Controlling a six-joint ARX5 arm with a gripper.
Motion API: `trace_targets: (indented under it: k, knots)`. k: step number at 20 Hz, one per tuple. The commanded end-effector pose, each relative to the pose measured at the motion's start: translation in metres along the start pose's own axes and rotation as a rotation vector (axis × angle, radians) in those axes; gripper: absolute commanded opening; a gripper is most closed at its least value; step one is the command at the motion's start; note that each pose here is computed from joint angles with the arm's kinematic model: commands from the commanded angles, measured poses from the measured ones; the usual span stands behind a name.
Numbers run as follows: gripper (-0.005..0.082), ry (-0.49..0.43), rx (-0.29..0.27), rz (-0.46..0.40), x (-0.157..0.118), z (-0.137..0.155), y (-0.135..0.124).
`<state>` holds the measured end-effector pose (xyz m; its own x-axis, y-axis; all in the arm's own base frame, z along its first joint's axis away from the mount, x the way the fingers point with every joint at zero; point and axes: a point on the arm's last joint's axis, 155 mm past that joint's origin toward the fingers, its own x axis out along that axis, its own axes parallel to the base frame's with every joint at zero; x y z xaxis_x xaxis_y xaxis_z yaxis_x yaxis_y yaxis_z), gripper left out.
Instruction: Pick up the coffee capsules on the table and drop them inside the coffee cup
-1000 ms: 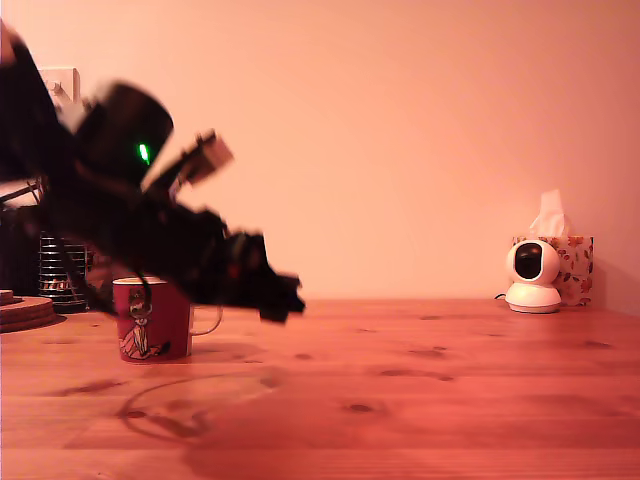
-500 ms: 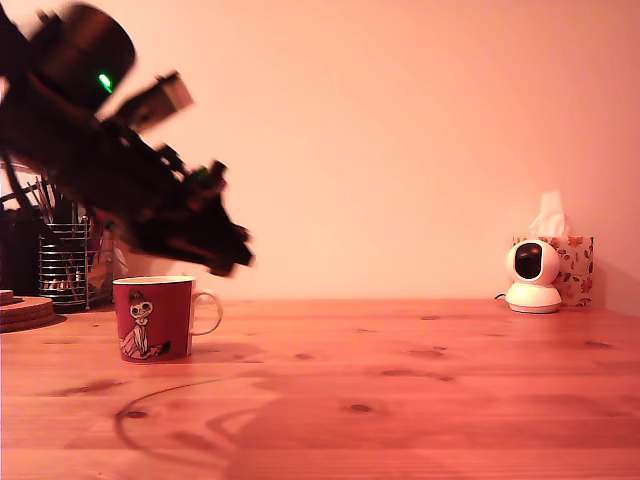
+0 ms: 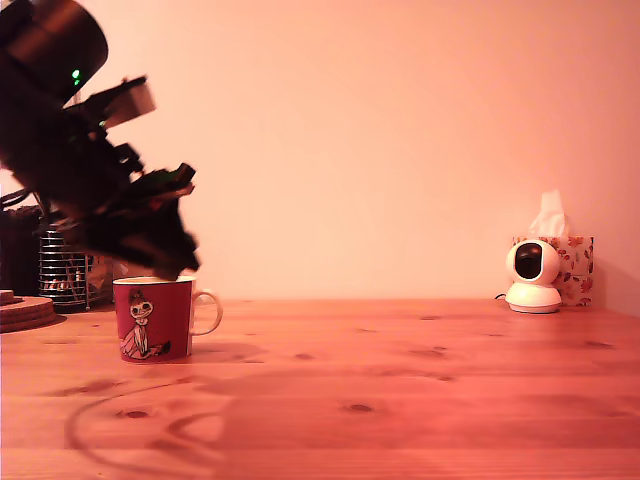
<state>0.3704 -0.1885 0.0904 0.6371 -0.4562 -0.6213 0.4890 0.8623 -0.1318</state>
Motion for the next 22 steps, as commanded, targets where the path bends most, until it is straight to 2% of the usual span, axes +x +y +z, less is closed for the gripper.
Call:
trace_targets:
  k: [1, 5, 8, 11, 15, 22]
  knots:
    - [0.0156, 0.003, -0.026, 0.014, -0.004, 0.000, 0.002]
    - [0.0156, 0.003, -0.032, 0.080, -0.014, 0.002, 0.013]
    - [0.0156, -0.034, -0.030, 0.131, -0.028, 0.013, 0.020]
    - [0.0156, -0.062, -0.029, 0.139, -0.036, 0.021, 0.021]
    - [0.0156, -0.022, -0.055, 0.140, -0.035, 0.011, 0.021]
    - [0.0156, -0.016, -0.058, 0.141, -0.035, 0.009, 0.021]
